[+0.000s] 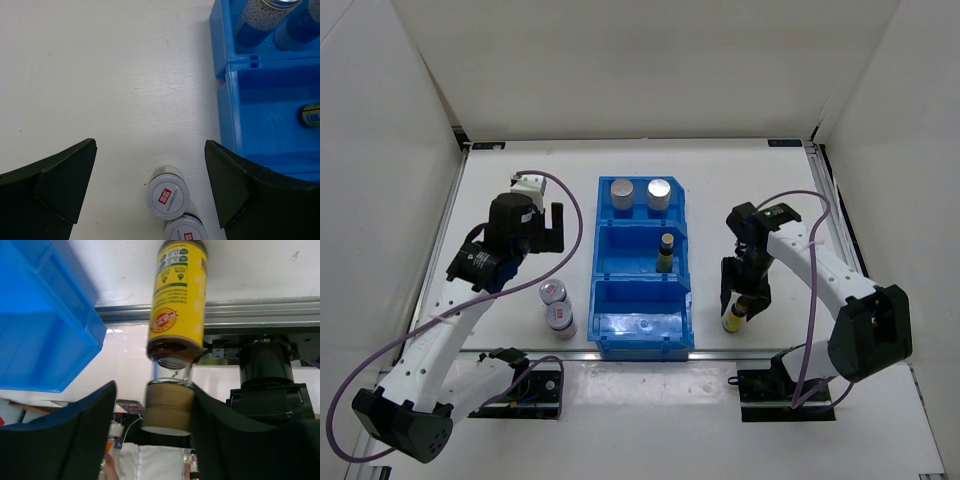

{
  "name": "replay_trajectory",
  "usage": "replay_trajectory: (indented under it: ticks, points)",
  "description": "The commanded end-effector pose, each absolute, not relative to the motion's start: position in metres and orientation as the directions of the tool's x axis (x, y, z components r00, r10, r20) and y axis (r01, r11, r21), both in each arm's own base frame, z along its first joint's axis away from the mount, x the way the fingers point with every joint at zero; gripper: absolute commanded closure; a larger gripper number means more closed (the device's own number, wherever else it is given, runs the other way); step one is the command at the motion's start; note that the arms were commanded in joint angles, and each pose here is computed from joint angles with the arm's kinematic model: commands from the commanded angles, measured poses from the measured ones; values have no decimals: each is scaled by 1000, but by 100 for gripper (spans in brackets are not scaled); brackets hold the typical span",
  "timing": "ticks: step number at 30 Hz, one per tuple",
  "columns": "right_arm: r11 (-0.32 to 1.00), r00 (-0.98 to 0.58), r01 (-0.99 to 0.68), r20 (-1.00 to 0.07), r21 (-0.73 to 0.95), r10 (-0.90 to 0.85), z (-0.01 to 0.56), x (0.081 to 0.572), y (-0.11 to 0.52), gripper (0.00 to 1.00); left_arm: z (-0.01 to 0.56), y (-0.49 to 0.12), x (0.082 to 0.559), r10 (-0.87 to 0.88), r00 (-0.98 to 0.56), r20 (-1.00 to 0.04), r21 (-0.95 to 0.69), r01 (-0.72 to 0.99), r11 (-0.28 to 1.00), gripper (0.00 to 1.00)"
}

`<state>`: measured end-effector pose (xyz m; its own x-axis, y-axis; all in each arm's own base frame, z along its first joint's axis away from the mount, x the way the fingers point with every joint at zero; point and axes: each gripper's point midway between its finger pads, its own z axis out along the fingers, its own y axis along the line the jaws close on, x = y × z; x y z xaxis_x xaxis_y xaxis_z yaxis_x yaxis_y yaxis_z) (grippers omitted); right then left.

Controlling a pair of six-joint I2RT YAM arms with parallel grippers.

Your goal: Organize the condiment bottles

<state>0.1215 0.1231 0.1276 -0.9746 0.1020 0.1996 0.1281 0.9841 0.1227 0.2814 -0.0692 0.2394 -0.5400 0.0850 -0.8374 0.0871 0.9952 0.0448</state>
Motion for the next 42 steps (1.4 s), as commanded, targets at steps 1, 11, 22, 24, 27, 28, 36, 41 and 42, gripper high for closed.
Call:
replay_trajectory:
  ticks: [1,11,22,24,27,28,36,41,42]
  points:
    - [984,-939,149,325,99,109,136,97,118,40,244,-65,276,77,-523,-849,42,79,996,0]
    - [987,-941,129,325,98,91,142,106,111,77,243,-62,275,59,-522,-851,36,54,998,0]
    - [997,-999,45,-7,62,45,223,184,106,100,243,-62,275,59,-522,-851,36,54,998,0]
    - [996,-996,32,-76,78,38,237,201,110,100,243,-62,275,59,-522,-851,36,54,998,0]
    - [989,-983,6,-181,149,34,266,224,124,100,243,-62,275,59,-522,-851,36,54,998,0]
    - [985,-979,-1,-199,174,35,273,228,129,100,243,-62,275,59,-522,-851,36,54,998,0]
    - [907,-890,-325,-412,268,-197,318,255,207,100,247,-62,276,55,-514,-856,33,53,998,0]
    - [839,-860,-467,-365,280,-357,302,233,258,100,249,-60,275,65,-512,-856,45,50,998,0]
    - [825,-851,-493,-353,277,-390,297,226,268,100,249,-60,275,65,-512,-856,45,50,998,0]
